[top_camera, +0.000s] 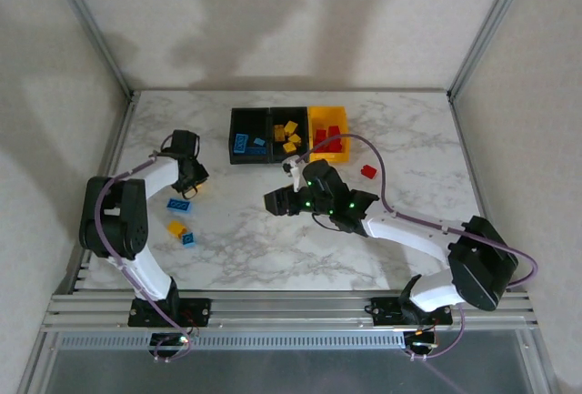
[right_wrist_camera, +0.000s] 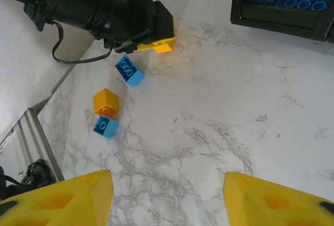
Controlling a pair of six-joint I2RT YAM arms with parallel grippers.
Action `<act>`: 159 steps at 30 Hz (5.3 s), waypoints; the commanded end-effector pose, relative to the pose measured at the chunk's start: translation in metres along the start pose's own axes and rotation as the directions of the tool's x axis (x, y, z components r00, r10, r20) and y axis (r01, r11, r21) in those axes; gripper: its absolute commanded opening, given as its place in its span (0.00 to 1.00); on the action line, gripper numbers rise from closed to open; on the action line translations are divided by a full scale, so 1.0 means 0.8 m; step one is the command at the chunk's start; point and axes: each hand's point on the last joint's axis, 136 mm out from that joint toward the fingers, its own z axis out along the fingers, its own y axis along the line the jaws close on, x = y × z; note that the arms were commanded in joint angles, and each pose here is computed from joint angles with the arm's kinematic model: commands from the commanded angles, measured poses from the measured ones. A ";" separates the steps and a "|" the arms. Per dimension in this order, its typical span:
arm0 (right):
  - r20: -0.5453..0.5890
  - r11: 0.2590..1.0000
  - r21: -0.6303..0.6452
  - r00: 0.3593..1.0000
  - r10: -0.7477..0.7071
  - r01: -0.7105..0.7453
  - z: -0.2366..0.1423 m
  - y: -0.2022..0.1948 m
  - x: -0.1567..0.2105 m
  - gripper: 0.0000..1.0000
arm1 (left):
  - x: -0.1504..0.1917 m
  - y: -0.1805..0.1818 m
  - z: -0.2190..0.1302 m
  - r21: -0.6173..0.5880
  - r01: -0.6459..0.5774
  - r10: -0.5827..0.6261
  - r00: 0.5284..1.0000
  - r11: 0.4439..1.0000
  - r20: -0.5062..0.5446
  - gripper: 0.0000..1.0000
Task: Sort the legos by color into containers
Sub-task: Pick up the lego from the middle-left of the table, then place the lego in the container, then pick up the lego from the middle-left of the table, then place the lego in the container.
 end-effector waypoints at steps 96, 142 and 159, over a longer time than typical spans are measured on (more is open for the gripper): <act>0.052 0.990 0.095 0.993 -0.108 0.103 -0.013 -0.007 0.005 0.58 | 0.113 0.120 -0.119 -0.170 0.305 -0.290 0.951 0.937 0.108 0.79; 0.145 0.983 0.177 0.986 -0.080 0.053 -0.063 -0.021 -0.026 0.57 | 0.057 0.083 -0.133 -0.017 0.305 -0.298 0.940 0.952 0.166 0.33; 0.196 0.910 0.383 0.977 0.086 -0.157 -0.107 -0.105 -0.024 0.57 | 0.038 -0.187 -0.147 0.260 0.033 -0.068 0.990 0.965 0.127 0.35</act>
